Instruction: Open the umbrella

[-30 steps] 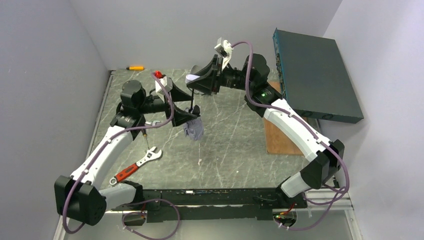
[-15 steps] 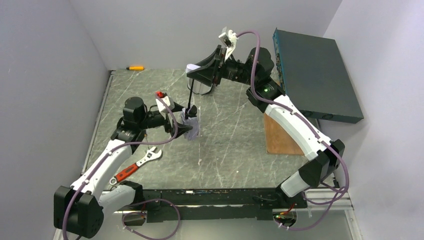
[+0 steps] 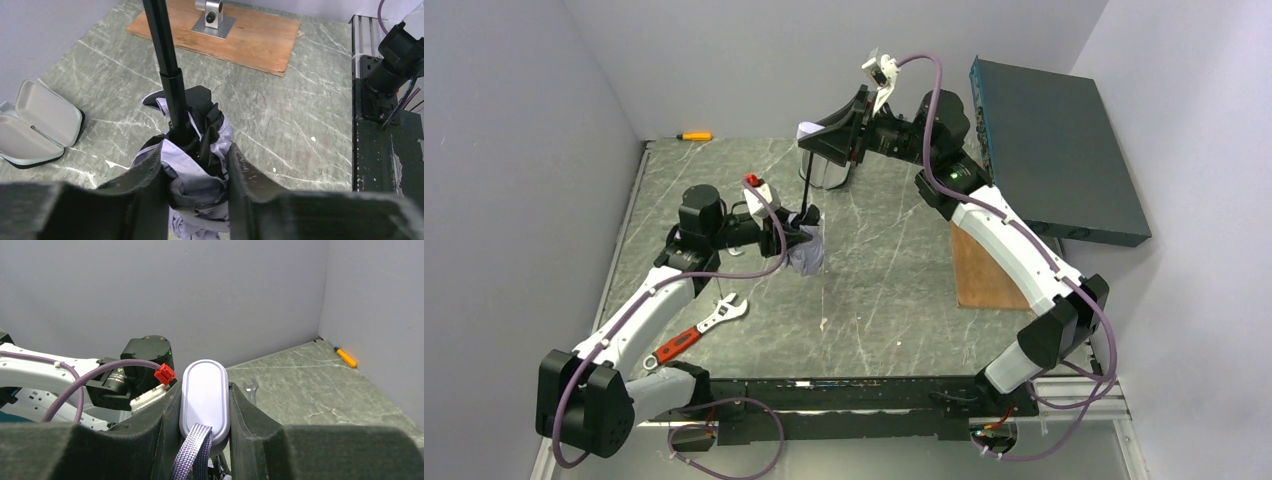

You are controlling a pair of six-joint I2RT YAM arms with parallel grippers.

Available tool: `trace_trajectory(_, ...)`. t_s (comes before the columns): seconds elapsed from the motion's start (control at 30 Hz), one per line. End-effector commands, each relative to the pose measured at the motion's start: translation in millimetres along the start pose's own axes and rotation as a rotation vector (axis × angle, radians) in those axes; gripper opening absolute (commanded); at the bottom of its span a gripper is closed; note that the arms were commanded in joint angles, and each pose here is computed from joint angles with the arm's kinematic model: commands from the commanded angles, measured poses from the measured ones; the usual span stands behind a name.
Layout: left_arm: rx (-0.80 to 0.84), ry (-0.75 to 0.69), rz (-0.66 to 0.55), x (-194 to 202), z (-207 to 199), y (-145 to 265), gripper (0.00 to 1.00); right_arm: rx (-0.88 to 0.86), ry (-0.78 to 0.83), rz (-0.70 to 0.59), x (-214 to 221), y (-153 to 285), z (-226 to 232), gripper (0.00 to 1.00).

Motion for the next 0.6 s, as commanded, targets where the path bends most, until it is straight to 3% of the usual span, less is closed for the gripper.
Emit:
trace_trajectory(0.0,0.014,0.011,0.02,10.9,0.4,-4.8,0.2,-0.046,0.056,-0.147,-53.2,4.7,27.7,0.0)
trace_trajectory(0.07,0.034,0.028,0.062,22.6,-1.8,-6.2,0.09,-0.039,0.064,-0.153,-57.7,4.5,25.3,0.0)
trace_trajectory(0.17,0.098,0.058,0.217,71.1,-17.9,0.8,0.0,-0.023,0.073,-0.174,-78.1,8.0,16.4,0.0)
trace_trajectory(0.27,0.127,0.049,0.331,114.9,-32.1,11.6,0.0,-0.026,0.089,-0.218,-112.7,16.9,15.9,0.0)
trace_trajectory(0.57,0.109,0.177,0.426,129.1,-31.3,11.2,0.0,-0.049,0.151,-0.342,-175.3,33.0,30.3,0.0)
Point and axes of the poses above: each gripper's point midway between its finger pads, its own y axis back along the fingers, its own z axis along the line the jaws close on, x = y × z, the point moved 4 cm from there along y, back along the fingers, and after that the axes turned 7 degrees about -y, right-handed, at the moved point
